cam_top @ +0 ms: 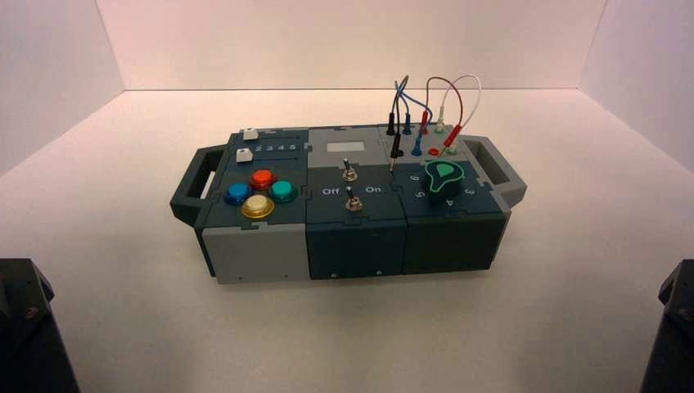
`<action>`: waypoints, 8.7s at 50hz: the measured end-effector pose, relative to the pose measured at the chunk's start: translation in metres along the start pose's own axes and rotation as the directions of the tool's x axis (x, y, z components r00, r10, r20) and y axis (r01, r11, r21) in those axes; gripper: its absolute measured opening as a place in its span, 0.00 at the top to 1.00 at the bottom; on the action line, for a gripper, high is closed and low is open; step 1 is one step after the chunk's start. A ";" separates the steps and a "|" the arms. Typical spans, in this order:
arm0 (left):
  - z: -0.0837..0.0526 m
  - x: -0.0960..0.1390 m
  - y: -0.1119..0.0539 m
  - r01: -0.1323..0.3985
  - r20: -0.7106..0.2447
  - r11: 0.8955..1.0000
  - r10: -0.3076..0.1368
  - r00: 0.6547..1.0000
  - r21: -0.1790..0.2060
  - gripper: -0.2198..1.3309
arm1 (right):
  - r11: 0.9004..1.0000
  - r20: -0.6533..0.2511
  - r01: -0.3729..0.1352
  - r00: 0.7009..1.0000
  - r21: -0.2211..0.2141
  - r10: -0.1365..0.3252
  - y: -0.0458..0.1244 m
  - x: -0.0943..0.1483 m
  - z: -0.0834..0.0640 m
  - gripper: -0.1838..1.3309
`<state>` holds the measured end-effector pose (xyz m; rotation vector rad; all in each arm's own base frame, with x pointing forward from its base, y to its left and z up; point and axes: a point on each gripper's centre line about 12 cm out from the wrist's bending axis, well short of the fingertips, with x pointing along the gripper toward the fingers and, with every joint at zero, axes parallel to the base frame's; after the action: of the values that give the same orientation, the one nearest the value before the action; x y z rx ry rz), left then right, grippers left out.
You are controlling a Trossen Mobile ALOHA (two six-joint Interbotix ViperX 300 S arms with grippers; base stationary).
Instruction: Insert the black wire.
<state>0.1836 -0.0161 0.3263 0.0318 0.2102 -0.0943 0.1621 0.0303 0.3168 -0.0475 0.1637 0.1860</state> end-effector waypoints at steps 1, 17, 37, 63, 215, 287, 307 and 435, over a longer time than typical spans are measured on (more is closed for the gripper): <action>0.000 -0.001 0.000 0.000 0.003 1.000 0.000 1.000 0.000 0.96 | 1.000 -0.003 0.003 1.000 -0.001 -0.003 0.000 0.000 -0.001 0.97; -0.001 -0.006 0.000 -0.001 0.020 1.000 0.001 1.000 0.000 0.96 | 1.000 -0.002 0.020 1.000 0.005 -0.020 -0.003 0.000 -0.001 0.97; -0.009 0.001 -0.001 0.006 -0.026 1.000 -0.006 1.000 -0.010 0.96 | 1.000 -0.065 0.013 0.998 0.026 -0.012 -0.002 0.002 -0.012 0.97; -0.029 0.011 -0.027 0.141 -0.197 0.990 -0.136 0.971 0.013 0.96 | 0.994 -0.287 -0.031 0.956 0.109 0.062 0.007 -0.001 -0.038 0.77; -0.086 0.028 -0.104 0.460 -0.577 0.887 -0.354 0.736 0.043 0.72 | 0.938 -0.907 -0.243 0.281 0.249 0.313 0.156 0.152 -0.185 0.23; -0.084 0.027 -0.103 0.462 -0.573 0.886 -0.357 0.738 0.044 0.72 | 0.939 -0.914 -0.236 0.262 0.251 0.310 0.161 0.163 -0.186 0.77; -0.084 0.027 -0.103 0.462 -0.573 0.886 -0.357 0.738 0.044 0.72 | 0.937 -0.878 -0.261 0.357 0.234 0.318 0.158 0.163 -0.168 0.77; -0.084 0.028 -0.103 0.463 -0.572 0.884 -0.353 0.741 0.054 0.72 | 0.922 -0.880 -0.384 0.419 0.051 0.223 0.160 0.174 -0.181 0.77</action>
<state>0.1834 -0.1180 0.2365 0.2108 0.7908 -0.5581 0.2727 0.2079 0.1047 -0.2836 1.2334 0.5461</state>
